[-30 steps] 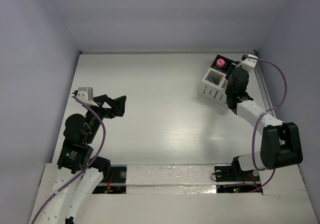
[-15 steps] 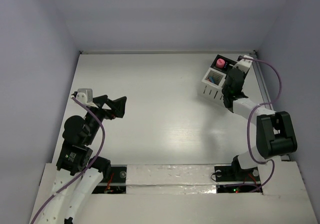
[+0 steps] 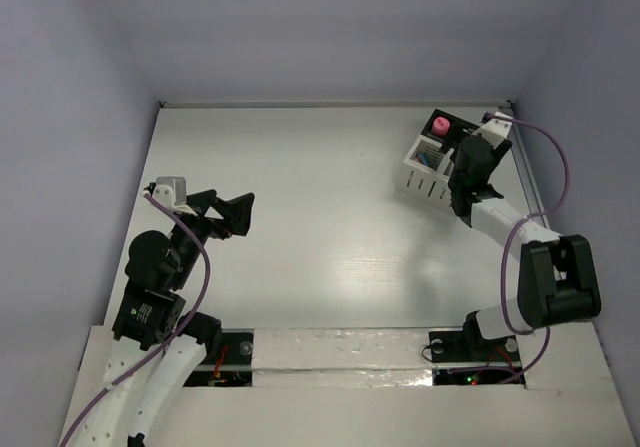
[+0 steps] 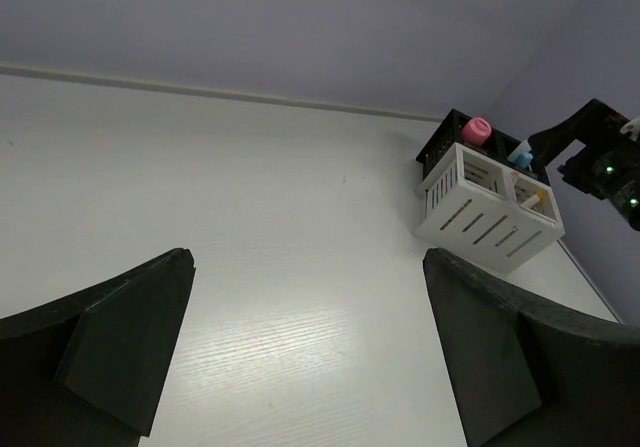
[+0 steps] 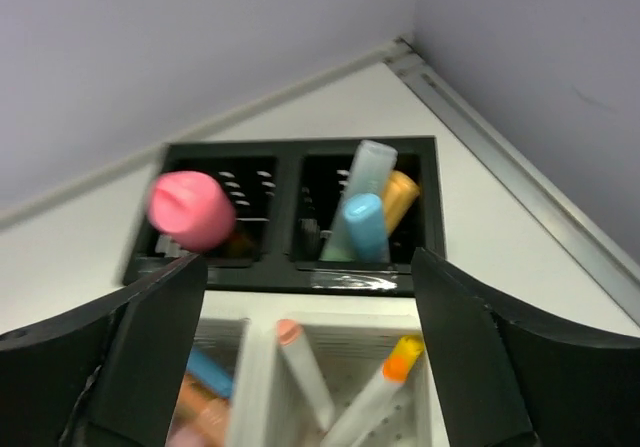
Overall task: Sort the stationery into containers
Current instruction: Place the pen in the storage box, then reset both arms
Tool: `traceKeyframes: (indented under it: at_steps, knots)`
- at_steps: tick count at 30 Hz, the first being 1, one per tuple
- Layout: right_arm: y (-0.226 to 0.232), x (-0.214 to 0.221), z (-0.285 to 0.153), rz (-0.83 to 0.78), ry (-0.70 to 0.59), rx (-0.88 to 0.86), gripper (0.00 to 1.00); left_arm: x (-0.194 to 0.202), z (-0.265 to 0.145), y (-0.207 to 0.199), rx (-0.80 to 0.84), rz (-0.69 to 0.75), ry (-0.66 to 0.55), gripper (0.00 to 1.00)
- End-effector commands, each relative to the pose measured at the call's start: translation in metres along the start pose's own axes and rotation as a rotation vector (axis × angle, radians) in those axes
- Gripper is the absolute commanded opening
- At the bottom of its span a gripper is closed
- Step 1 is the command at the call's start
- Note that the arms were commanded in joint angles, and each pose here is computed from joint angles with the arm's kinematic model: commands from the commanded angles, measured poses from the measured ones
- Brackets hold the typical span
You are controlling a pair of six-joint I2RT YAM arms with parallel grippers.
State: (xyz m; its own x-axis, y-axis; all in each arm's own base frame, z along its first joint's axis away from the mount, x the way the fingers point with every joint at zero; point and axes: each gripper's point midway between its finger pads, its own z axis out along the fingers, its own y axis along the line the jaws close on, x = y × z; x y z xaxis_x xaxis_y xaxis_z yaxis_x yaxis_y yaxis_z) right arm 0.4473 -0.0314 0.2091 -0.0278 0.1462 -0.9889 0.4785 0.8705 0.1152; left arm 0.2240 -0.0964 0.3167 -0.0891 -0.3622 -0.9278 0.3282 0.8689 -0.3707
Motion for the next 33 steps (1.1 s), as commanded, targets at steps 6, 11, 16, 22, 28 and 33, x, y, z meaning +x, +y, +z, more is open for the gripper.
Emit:
traceKeyframes:
  at_steps: [6,11,16,22,28,33]
  knots:
    - [0.051,-0.095,-0.073,0.326,-0.036,-0.409,0.95,-0.023,0.0,-0.014,0.056,0.006,-0.064,0.99]
    - [0.075,-0.14,-0.152,0.419,-0.039,-0.759,0.98,-0.022,0.004,-0.013,0.062,0.003,-0.058,0.99]
    - [0.049,-0.193,-0.218,0.473,-0.153,-0.865,1.0,-0.047,0.001,-0.017,0.066,-0.002,-0.139,0.99]
    - [0.013,-0.233,-0.267,0.499,-0.257,-0.867,1.0,-0.087,-0.01,-0.03,0.079,0.0,-0.228,0.99]
    - [-0.004,-0.243,-0.283,0.504,-0.332,-0.853,1.0,-0.11,-0.018,-0.034,0.084,-0.019,-0.319,0.99]
    - [0.009,-0.233,-0.274,0.463,-0.26,-0.865,1.0,-0.108,-0.021,-0.041,0.132,-0.031,-0.325,0.99]
